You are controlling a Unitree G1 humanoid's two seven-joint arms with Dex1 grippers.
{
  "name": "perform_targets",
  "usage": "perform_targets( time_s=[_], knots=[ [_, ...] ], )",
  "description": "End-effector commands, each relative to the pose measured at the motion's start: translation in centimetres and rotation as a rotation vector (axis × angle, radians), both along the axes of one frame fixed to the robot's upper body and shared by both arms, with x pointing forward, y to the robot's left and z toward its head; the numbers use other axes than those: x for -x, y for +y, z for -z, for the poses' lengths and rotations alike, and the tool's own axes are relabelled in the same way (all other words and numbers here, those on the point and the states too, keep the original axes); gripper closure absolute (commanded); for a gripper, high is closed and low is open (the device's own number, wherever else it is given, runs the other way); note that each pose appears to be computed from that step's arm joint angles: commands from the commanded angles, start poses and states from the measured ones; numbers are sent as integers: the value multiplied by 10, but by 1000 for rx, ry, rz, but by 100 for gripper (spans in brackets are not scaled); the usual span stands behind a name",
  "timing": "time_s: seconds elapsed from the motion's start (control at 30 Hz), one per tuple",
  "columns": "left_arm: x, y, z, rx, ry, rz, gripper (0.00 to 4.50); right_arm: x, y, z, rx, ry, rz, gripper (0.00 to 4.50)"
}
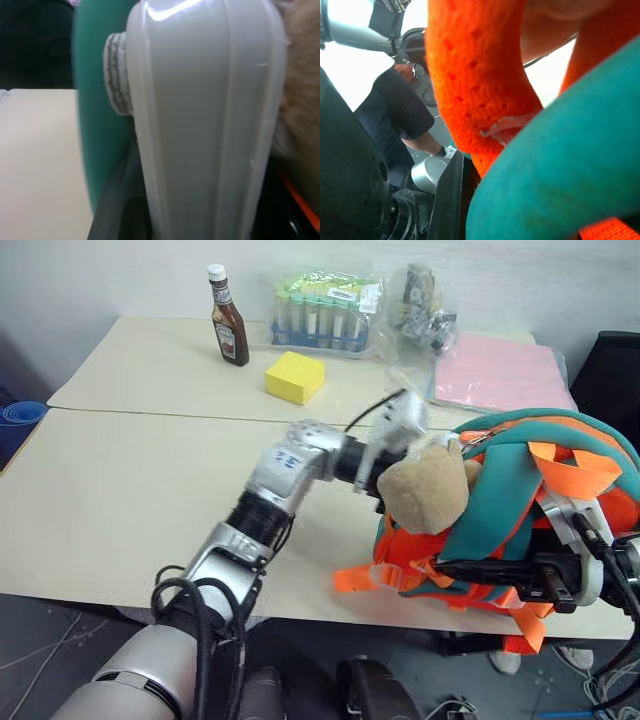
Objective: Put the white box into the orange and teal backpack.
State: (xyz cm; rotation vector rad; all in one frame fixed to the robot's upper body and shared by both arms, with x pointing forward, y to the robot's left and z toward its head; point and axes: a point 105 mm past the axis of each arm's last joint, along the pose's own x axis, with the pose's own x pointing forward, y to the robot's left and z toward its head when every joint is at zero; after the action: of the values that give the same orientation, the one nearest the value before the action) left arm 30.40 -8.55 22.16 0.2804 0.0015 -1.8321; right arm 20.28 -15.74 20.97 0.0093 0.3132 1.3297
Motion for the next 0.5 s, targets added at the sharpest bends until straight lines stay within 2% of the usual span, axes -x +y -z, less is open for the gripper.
perform_targets(
  time_s=[0.03,0.17,0.27,0.4,0.5],
  knots=[
    [2,-8,-5,-19,-113,1,216,-3,2,-3,-7,-46,17,446],
    [-4,25,-7,-33,-153,-18,100,-7,1,-1,-12,-52,52,446],
    [-5,68,-13,-36,-158,-30,13,-7,0,1,-15,-52,64,446],
    [-3,130,-19,-69,-126,-55,6,-6,1,2,-24,-49,75,446],
    [-5,155,-30,-59,-120,-116,6,-6,3,4,-27,-47,77,446]
  ],
)
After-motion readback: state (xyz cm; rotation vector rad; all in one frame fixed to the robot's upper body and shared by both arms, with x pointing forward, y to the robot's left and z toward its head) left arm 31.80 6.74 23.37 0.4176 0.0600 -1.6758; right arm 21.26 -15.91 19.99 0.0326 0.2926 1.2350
